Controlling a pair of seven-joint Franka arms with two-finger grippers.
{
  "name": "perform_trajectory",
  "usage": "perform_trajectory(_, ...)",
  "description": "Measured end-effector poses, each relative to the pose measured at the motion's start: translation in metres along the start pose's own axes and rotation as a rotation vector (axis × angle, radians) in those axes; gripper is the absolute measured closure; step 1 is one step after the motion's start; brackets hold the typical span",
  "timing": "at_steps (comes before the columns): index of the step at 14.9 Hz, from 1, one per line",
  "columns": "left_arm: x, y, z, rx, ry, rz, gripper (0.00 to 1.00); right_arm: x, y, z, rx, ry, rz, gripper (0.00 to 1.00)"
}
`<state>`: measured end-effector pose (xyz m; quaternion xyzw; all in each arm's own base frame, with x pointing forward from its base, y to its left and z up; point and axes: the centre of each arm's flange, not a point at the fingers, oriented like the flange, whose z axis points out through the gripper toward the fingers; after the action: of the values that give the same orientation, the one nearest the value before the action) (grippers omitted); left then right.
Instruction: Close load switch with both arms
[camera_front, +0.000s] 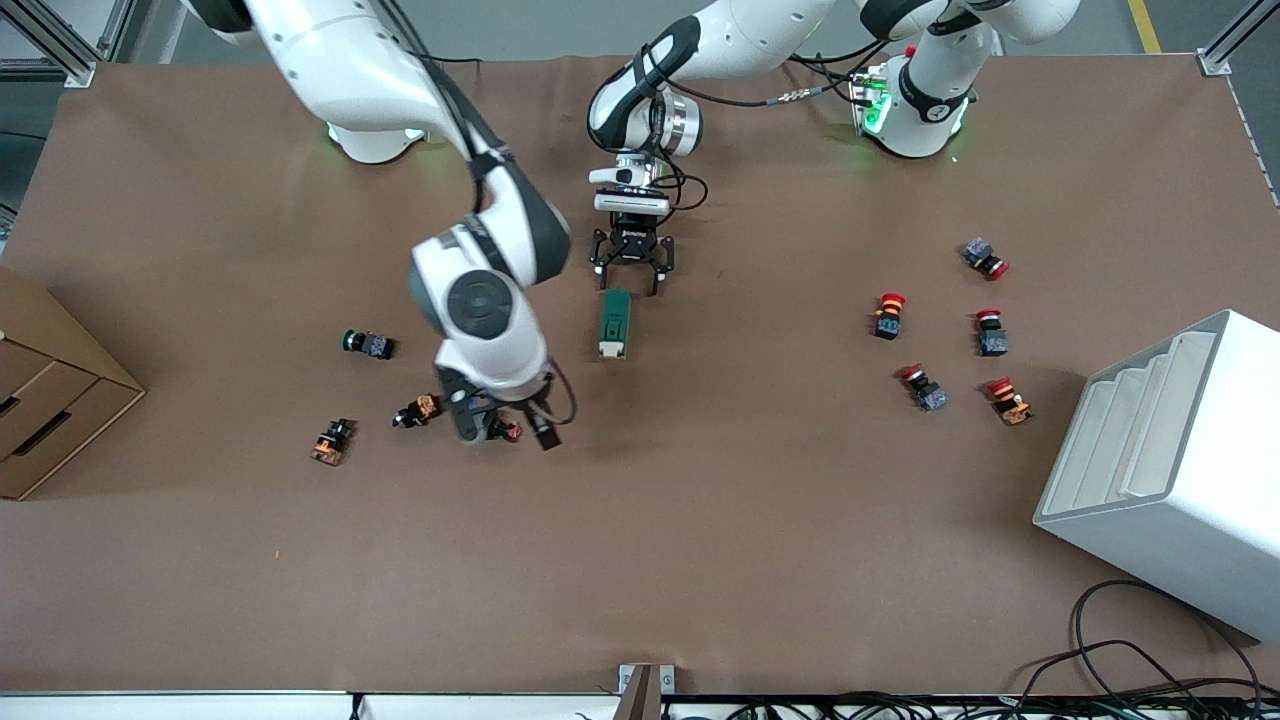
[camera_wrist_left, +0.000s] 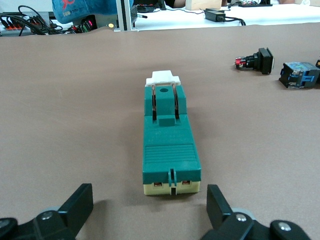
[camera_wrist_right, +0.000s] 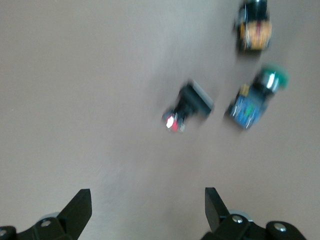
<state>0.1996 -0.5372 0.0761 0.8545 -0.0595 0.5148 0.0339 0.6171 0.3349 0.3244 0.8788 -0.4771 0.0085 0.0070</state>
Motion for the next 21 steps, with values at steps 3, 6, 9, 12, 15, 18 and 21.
perform_trajectory(3, 0.02, 0.003, 0.001, 0.032, 0.01, -0.045, 0.0, 0.082, 0.034, -0.045, -0.075, -0.035, -0.268, 0.0)
perform_trajectory(6, 0.062, 0.009, -0.004, 0.063, 0.005, -0.093, 0.0, 0.163, 0.077, -0.082, -0.107, -0.091, -0.525, 0.0)
perform_trajectory(9, 0.1, 0.01, -0.002, 0.095, -0.051, -0.113, 0.0, 0.235, 0.122, -0.112, -0.096, -0.133, -0.761, 0.0)
perform_trajectory(12, 0.15, 0.017, 0.01, 0.136, -0.175, -0.221, 0.0, 0.296, 0.165, -0.141, -0.08, -0.153, -0.898, 0.0)
perform_trajectory(15, 0.229, 0.012, 0.043, 0.236, -0.295, -0.274, 0.0, 0.327, 0.189, -0.176, -0.11, -0.134, -0.942, 0.0)
perform_trajectory(18, 0.314, -0.029, 0.095, 0.321, -0.43, -0.34, 0.0, 0.329, 0.194, -0.205, -0.121, -0.13, -0.94, 0.0)
perform_trajectory(21, 0.402, -0.109, 0.148, 0.43, -0.554, -0.403, 0.0, 0.334, 0.201, -0.207, -0.131, -0.153, -0.925, 0.0)
